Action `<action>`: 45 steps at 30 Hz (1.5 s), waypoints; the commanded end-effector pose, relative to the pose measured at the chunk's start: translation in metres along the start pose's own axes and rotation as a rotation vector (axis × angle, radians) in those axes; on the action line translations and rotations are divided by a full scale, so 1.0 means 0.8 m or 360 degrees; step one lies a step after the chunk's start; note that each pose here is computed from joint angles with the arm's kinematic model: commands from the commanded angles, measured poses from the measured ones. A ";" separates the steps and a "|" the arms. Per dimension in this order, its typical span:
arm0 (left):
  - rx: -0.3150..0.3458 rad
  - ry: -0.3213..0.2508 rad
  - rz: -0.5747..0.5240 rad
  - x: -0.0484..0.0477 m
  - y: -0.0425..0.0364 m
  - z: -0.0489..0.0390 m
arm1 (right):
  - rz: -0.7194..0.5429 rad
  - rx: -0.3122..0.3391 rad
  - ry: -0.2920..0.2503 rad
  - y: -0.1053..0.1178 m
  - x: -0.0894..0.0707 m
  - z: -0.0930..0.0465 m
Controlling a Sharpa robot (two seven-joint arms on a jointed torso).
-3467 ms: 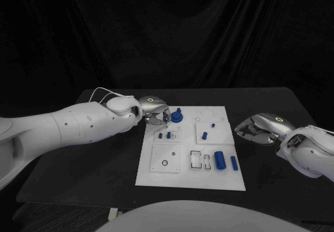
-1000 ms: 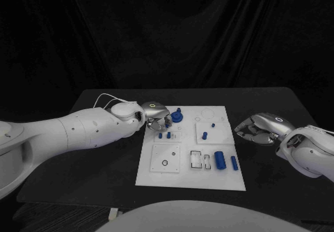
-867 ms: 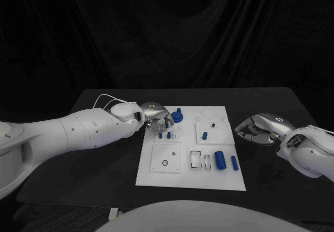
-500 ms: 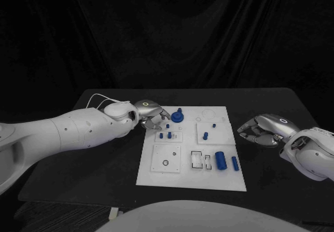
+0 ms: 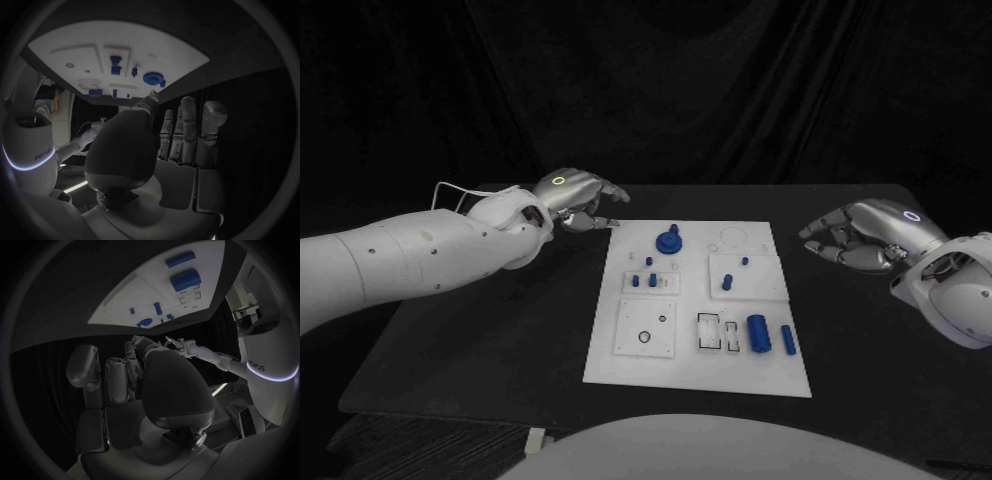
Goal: Assemble the parts on the task board
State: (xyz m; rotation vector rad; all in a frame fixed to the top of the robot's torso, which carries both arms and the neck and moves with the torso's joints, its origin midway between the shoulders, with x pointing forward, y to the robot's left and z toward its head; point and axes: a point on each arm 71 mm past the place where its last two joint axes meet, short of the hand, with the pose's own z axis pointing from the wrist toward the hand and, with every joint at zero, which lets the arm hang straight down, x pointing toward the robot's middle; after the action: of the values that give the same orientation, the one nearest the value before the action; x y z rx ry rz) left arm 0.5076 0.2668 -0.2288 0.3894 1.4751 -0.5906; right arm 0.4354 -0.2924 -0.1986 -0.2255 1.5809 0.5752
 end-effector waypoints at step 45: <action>0.0159 -0.0283 -0.2363 -0.013 -0.0434 -0.022 | -0.0280 -0.0112 0.0350 0.025 0.032 0.075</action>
State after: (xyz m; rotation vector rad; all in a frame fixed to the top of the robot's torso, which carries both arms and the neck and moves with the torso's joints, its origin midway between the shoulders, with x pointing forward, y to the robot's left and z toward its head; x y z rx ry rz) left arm 0.4744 0.2506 -0.2226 -0.8630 1.4584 -1.7452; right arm 0.4762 -0.2414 -0.2171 -0.4660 1.7239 0.4812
